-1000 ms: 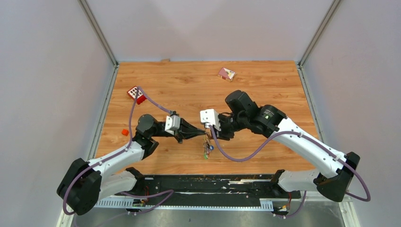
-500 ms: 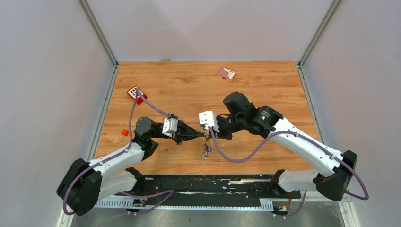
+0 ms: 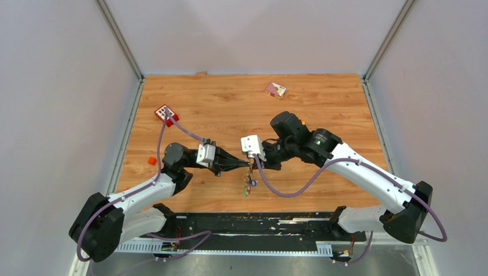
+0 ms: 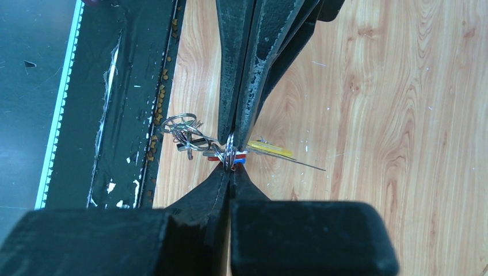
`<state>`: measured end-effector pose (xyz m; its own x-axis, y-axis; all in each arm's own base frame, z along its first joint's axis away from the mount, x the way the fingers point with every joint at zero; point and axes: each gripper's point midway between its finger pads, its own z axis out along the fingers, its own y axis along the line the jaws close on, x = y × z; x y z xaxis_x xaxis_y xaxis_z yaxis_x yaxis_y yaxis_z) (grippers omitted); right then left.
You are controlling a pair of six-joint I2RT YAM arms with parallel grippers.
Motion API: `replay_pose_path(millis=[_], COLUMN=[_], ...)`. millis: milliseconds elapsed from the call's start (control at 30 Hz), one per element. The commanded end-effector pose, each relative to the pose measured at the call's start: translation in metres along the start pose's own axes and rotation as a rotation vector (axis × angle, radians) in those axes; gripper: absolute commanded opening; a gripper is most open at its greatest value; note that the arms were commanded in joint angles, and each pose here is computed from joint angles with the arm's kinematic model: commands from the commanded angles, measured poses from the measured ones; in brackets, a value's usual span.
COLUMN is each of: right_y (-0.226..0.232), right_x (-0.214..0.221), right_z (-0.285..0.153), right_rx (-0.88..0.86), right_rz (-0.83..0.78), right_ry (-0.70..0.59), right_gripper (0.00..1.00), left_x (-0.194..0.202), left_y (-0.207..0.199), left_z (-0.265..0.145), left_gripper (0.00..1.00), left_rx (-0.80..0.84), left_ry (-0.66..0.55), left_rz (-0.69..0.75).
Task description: Put the keys on the keyring
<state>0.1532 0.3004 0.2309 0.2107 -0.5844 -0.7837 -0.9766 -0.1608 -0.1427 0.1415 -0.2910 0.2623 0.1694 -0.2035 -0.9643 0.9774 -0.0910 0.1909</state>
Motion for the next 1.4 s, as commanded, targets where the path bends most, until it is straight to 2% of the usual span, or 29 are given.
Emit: replay_pose_path(millis=[0,100,167,367,467,633,833,1133,1367], right_y=[-0.003,-0.005,-0.004,0.003,0.005,-0.001,-0.005,-0.006,-0.003], right_x=[-0.011,-0.007,-0.007,-0.012,-0.011,-0.012,-0.014,-0.008,-0.001], right_z=[-0.003,-0.009,-0.014,-0.023,-0.019,-0.010,-0.002,0.002,0.006], right_rx=[0.010,0.045,0.055,0.043,0.031,0.028,0.014,0.019,0.015], right_rz=[-0.052,-0.070,-0.081,-0.065,-0.044,-0.010,0.005,0.005,0.012], right_ry=[-0.038,-0.022,-0.028,-0.091,-0.108,-0.126,-0.141,-0.127,-0.126], right_gripper=[0.00,0.01,0.06,0.37,0.46,0.51,0.48,0.23,0.14], left_x=[-0.015,-0.014,-0.014,-0.019,-0.020,-0.019,-0.018,-0.018,-0.018], left_y=[-0.002,-0.003,-0.002,0.002,0.002,0.003,0.002,0.001,0.001], left_z=[0.000,-0.001,-0.001,0.000,0.000,0.000,0.000,0.000,0.000], left_gripper=[0.00,0.00,0.00,0.00,0.00,0.00,0.00,0.00,0.00], left_rx=[0.009,0.013,0.009,-0.014,-0.016,-0.016,-0.015,-0.008,-0.008], left_ry=[-0.040,-0.036,-0.032,-0.046,-0.049,-0.047,-0.045,-0.047,-0.048], left_rz=[0.080,0.085,0.090,0.082,0.078,0.074,0.071,0.077,0.083])
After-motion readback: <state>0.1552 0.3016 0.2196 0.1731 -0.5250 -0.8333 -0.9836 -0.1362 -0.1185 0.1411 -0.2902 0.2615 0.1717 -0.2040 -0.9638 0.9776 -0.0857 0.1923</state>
